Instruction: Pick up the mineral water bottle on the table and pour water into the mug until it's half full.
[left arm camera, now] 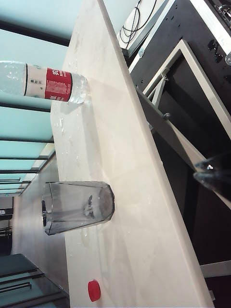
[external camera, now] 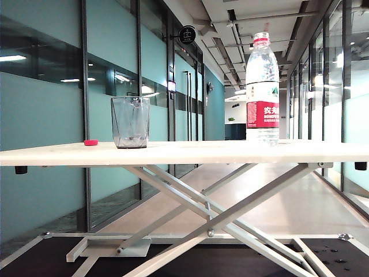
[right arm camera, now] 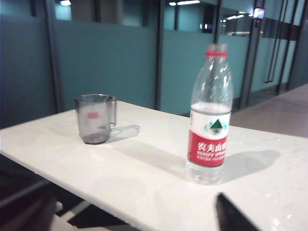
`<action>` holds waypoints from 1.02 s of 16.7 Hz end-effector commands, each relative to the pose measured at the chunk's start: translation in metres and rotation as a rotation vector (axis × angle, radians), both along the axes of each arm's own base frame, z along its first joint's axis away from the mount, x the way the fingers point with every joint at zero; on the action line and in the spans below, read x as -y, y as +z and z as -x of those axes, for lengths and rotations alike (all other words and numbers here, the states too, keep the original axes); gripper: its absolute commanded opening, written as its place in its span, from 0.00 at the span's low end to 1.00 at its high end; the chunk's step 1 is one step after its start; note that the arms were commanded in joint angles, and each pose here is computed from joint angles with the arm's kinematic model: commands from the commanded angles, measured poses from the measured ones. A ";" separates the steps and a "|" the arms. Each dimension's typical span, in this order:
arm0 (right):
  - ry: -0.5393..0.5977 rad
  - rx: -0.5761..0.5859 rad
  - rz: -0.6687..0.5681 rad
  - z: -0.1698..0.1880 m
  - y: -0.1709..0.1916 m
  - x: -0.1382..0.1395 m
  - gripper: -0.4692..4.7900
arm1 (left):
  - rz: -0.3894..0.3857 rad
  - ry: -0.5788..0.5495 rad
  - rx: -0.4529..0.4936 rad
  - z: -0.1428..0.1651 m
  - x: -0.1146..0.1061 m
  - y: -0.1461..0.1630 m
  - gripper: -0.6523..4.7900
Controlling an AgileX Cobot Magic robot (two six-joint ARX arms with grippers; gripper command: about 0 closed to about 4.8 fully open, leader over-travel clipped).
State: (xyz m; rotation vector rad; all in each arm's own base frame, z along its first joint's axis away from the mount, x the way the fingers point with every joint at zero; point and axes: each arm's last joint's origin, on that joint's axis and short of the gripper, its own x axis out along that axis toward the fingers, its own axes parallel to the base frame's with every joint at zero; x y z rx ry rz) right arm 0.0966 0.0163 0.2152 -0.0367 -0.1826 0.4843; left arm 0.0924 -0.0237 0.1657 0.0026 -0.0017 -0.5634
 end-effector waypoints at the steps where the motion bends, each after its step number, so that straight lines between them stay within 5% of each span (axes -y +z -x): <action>1: -0.026 0.017 0.045 -0.016 0.023 0.000 1.00 | 0.003 -0.008 0.002 0.000 0.000 0.001 0.11; 7: -0.007 -0.035 0.050 -0.087 0.039 -0.003 1.00 | 0.002 -0.009 -0.005 0.000 0.000 0.000 0.11; 17: 0.110 -0.181 0.060 -0.230 0.003 -0.012 1.00 | 0.000 -0.009 -0.026 0.000 0.000 -0.002 0.11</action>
